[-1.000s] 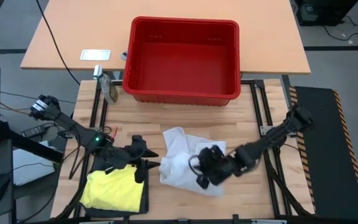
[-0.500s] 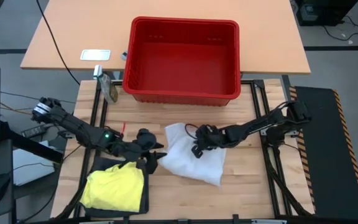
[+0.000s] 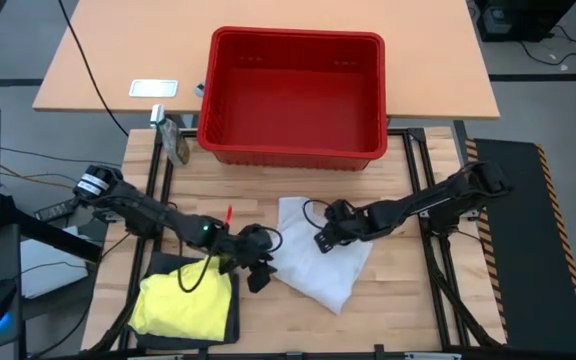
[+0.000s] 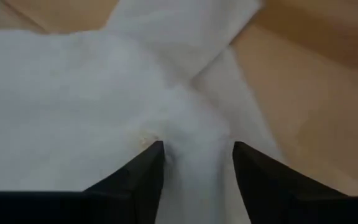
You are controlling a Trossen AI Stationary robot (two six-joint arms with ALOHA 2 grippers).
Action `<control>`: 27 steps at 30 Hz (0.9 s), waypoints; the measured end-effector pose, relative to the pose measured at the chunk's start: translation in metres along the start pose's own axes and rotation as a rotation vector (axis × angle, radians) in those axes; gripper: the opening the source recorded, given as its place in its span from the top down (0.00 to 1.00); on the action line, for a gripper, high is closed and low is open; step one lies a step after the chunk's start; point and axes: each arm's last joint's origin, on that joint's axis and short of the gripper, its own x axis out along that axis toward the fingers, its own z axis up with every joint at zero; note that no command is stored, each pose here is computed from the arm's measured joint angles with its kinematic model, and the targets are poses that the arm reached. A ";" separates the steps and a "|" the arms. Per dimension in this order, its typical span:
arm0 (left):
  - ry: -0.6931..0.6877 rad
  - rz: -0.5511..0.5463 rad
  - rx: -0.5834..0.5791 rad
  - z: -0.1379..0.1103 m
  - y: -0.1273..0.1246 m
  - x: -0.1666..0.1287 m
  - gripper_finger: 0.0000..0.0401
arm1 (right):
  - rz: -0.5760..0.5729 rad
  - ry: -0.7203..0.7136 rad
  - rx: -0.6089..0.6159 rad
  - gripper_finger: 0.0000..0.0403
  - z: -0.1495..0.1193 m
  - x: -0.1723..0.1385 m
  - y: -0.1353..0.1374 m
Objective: Fold laundry
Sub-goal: Remove the white polo shirt from the red bin, then fold the white polo shirt
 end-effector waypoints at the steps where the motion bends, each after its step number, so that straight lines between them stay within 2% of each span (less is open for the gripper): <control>1: -0.006 -0.020 0.006 0.002 0.000 0.000 0.54 | -0.014 -0.008 -0.006 0.51 0.001 -0.008 0.000; 4: -0.060 -0.080 0.058 0.010 -0.004 0.000 0.56 | -0.048 -0.041 -0.044 0.50 0.003 -0.035 0.001; 8: -0.164 -0.209 0.305 0.019 -0.015 -0.003 0.58 | -0.031 -0.045 -0.144 0.52 -0.002 -0.061 0.001; 10: -0.203 -0.233 0.377 0.021 -0.019 -0.004 0.58 | 0.009 -0.008 -0.238 0.53 -0.008 -0.068 0.003; 13: -0.225 -0.235 0.401 0.022 -0.020 -0.005 0.58 | 0.064 0.075 -0.325 0.55 -0.018 -0.072 0.006; 16: -0.226 -0.199 0.401 0.021 -0.019 -0.004 0.58 | 0.118 0.124 -0.349 0.57 -0.030 -0.075 0.012; 19: -0.226 -0.222 0.381 0.017 -0.025 -0.005 0.58 | 0.162 0.137 -0.381 0.61 -0.045 -0.080 0.018; 24: -0.187 -0.274 0.421 -0.003 -0.043 -0.007 0.58 | 0.192 0.158 -0.441 0.69 -0.061 -0.087 0.020; 27: -0.177 -0.219 0.474 -0.018 -0.049 -0.003 0.58 | 0.190 0.216 -0.446 0.75 -0.068 -0.079 0.023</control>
